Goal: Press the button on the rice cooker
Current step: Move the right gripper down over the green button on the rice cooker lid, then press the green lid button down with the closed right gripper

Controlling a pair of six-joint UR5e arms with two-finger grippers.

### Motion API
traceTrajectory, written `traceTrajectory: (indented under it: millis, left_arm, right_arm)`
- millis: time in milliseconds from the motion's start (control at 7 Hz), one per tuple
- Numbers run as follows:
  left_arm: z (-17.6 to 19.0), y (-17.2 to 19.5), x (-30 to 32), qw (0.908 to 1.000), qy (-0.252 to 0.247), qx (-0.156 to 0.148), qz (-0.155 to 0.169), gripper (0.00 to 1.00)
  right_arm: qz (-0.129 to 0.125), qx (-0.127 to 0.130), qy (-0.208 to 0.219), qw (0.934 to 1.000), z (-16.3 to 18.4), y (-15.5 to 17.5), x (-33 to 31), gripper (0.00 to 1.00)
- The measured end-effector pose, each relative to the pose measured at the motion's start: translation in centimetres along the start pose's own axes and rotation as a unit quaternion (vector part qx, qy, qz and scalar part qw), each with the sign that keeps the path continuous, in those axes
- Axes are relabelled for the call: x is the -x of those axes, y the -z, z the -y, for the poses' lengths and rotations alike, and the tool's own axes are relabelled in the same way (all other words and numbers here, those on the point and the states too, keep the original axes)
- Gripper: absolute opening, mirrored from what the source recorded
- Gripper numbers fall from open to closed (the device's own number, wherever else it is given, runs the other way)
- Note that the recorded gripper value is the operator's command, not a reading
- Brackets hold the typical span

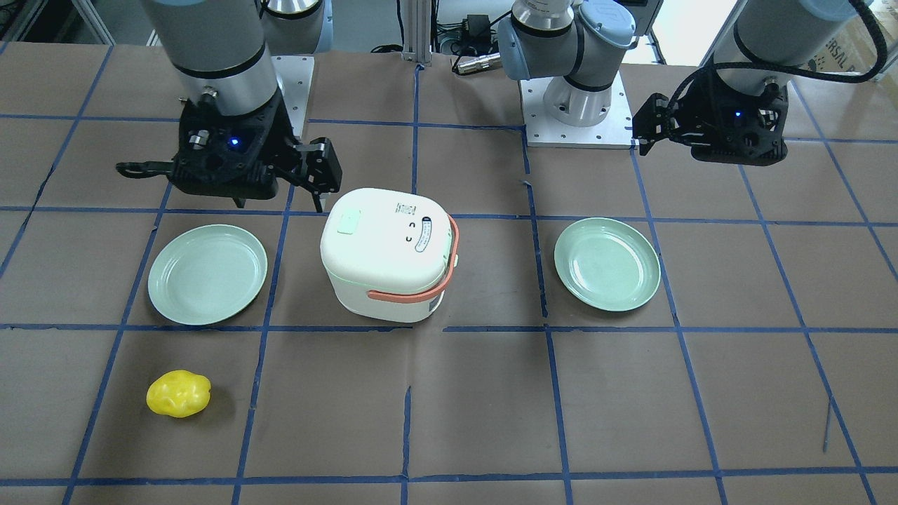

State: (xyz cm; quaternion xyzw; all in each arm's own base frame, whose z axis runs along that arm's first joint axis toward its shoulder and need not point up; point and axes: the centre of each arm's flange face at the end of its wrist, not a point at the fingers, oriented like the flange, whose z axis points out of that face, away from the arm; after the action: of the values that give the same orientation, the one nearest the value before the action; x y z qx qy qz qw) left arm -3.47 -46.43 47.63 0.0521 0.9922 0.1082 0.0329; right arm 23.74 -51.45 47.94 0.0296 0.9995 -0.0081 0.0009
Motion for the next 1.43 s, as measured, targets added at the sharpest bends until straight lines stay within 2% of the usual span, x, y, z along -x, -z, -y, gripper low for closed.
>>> traceTrajectory:
  millis: [143,286,571,714,1143,1429]
  left_arm:
    - [0.0,0.0,0.0,1.0,0.0,0.0,0.0,1.0]
    - [0.0,0.0,0.0,1.0,0.0,0.0,0.0,1.0]
    - [0.0,0.0,0.0,1.0,0.0,0.0,0.0,1.0]
    - [0.0,0.0,0.0,1.0,0.0,0.0,0.0,1.0]
    - [0.0,0.0,0.0,1.0,0.0,0.0,0.0,1.0]
    - [0.0,0.0,0.0,1.0,0.0,0.0,0.0,1.0]
  right_arm:
    - [0.003,0.001,0.0,1.0,-0.9,-1.1,1.5,0.29]
    - [0.008,0.01,-0.003,0.9999,-1.8,-2.7,2.1,0.08]
    - [0.038,0.046,-0.017,0.9981,-3.6,-5.5,2.8,0.04]
    - [0.043,0.058,-0.02,0.9972,-4.4,-6.4,2.8,0.04]
    - [0.037,0.078,-0.022,0.9961,-5.5,-8.5,2.4,0.05]
    - [0.035,0.078,-0.022,0.9961,-5.6,-10.0,2.3,0.05]
